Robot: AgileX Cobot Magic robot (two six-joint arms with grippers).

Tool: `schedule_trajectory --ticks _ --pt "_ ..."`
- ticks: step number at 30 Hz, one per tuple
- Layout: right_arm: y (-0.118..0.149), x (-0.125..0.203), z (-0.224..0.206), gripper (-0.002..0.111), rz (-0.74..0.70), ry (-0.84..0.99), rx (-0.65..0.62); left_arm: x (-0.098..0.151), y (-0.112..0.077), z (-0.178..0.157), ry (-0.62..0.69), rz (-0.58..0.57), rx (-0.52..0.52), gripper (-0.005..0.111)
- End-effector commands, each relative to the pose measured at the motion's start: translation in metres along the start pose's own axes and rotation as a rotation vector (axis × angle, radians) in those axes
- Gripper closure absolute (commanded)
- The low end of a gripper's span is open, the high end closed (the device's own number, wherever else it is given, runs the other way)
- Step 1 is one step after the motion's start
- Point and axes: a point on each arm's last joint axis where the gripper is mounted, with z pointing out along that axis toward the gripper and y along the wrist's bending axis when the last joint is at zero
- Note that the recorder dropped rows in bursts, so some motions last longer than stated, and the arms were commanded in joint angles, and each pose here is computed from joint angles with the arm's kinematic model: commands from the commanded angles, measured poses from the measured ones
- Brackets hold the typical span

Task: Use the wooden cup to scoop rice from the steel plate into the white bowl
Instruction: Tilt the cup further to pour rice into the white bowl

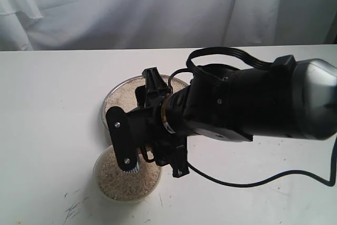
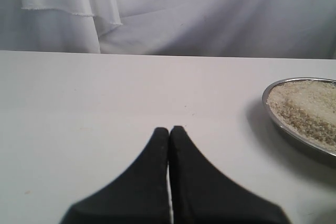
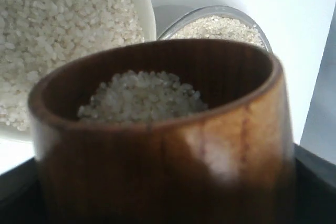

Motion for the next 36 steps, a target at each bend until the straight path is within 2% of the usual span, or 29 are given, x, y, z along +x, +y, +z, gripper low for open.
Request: schedule_trajectory --ticks 1,28,32,36 --pt "-0.0031 -0.0024 -0.0026 0.108 -0.009 0.004 0.020 0.0007 -0.0001 0.0000 -0.007 -0.004 0.002 0.107" --pt "0.0018 -0.0092 -0.0002 0.108 -0.136 0.064 0.037 0.0007 -0.0001 0.0000 -0.007 -0.004 0.002 0.107" --pt "-0.0012 -0.0083 -0.0004 0.108 -0.211 0.078 0.066 0.0007 -0.0001 0.0000 -0.007 -0.004 0.002 0.107" --pt "-0.0015 -0.0086 -0.0004 0.108 -0.221 0.076 0.069 0.0007 -0.0001 0.0000 -0.007 -0.004 0.002 0.107"
